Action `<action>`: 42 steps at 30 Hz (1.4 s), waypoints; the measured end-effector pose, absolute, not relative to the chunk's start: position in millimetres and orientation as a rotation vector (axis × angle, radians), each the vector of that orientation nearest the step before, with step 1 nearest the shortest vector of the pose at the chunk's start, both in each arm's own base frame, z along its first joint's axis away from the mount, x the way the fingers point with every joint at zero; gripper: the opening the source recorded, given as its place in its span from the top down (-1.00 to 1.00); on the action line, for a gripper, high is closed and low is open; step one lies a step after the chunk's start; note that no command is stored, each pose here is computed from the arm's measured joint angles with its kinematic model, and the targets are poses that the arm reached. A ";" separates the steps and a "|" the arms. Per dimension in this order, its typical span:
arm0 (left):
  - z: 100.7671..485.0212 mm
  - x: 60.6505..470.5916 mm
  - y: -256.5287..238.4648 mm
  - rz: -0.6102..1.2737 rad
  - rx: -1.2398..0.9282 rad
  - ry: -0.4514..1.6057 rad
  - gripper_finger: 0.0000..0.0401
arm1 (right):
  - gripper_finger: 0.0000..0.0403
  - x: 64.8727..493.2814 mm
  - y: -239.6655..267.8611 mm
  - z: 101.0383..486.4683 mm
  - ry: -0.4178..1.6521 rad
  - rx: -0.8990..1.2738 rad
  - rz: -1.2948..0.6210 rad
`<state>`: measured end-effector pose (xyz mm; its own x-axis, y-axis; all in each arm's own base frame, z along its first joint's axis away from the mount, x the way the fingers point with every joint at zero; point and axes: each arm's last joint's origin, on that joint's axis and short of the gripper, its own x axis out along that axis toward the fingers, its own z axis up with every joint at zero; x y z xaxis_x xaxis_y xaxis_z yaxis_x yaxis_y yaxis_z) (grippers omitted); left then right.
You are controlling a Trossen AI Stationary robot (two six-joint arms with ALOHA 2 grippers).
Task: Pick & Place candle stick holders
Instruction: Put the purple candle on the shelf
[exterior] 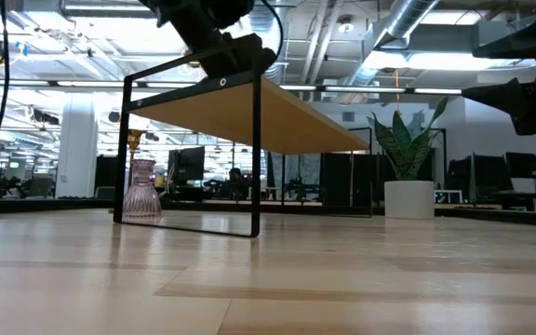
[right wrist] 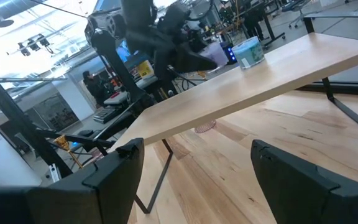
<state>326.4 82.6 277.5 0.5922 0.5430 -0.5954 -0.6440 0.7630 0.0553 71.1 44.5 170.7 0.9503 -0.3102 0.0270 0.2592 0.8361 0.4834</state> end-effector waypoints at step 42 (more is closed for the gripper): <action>272.1 324.1 95.9 0.568 -0.089 0.706 -0.23 | -0.42 71.1 44.5 170.7 -0.106 0.496 -0.302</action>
<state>324.1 95.9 272.1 0.6171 0.4631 -0.6362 -0.5216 0.8461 0.1099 71.1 44.5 170.7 0.9503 -0.3103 0.0271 0.2592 0.8361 0.4835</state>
